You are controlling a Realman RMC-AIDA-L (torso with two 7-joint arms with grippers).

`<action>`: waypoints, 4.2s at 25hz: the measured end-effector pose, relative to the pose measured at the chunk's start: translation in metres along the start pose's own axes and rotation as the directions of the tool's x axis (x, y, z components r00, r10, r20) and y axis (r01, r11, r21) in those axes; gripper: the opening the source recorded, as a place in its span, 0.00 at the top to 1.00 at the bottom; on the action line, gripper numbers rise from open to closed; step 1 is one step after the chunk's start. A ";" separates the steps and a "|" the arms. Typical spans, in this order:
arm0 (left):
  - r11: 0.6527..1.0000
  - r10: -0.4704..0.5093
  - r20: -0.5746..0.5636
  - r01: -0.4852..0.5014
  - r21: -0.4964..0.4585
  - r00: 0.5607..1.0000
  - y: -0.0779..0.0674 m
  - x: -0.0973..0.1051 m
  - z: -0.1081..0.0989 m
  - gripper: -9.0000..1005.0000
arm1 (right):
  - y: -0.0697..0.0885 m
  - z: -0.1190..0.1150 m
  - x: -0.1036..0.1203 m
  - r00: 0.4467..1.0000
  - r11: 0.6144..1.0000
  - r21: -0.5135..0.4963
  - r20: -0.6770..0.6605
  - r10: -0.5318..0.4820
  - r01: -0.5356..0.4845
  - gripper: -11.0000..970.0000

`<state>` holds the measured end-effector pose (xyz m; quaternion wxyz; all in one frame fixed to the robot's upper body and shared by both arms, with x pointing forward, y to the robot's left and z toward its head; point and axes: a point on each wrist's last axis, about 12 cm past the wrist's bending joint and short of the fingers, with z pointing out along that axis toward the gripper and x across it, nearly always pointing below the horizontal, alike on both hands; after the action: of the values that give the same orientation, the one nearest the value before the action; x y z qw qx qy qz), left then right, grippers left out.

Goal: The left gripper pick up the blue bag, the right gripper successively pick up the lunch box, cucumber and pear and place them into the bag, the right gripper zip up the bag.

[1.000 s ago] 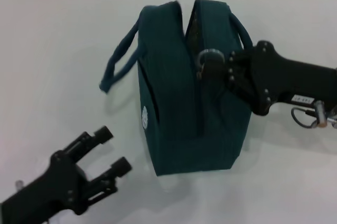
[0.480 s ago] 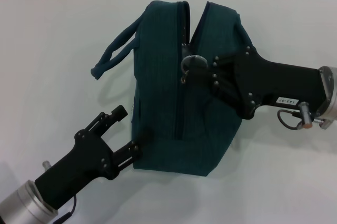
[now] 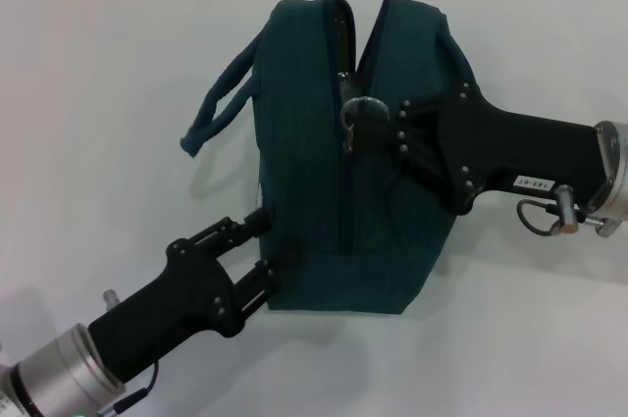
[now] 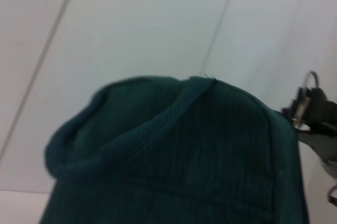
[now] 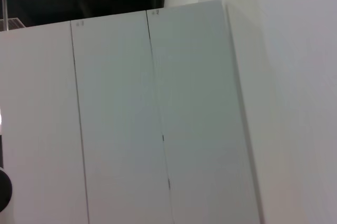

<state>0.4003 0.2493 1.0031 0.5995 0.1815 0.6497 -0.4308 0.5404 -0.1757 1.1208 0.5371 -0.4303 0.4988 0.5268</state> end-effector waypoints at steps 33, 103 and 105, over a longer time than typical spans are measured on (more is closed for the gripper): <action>0.996 0.087 -0.047 -0.087 -0.011 0.995 0.012 -0.004 -0.004 0.92 | -0.004 -0.016 0.004 0.993 0.984 0.157 0.097 0.072 -0.086 0.98; 0.969 0.076 0.077 -0.092 0.228 0.994 0.015 -0.043 0.021 0.46 | -0.006 -0.015 0.009 0.994 0.977 0.193 0.079 0.081 -0.095 0.98; 0.971 0.075 0.075 -0.090 0.221 0.994 0.015 -0.043 0.021 0.45 | -0.006 -0.015 0.009 0.993 0.977 0.192 0.080 0.081 -0.095 0.98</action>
<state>0.4342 0.2535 1.0395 0.6137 0.2605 0.5686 -0.4820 0.5445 -0.1896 1.1101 0.5703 -0.3338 0.5473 0.5136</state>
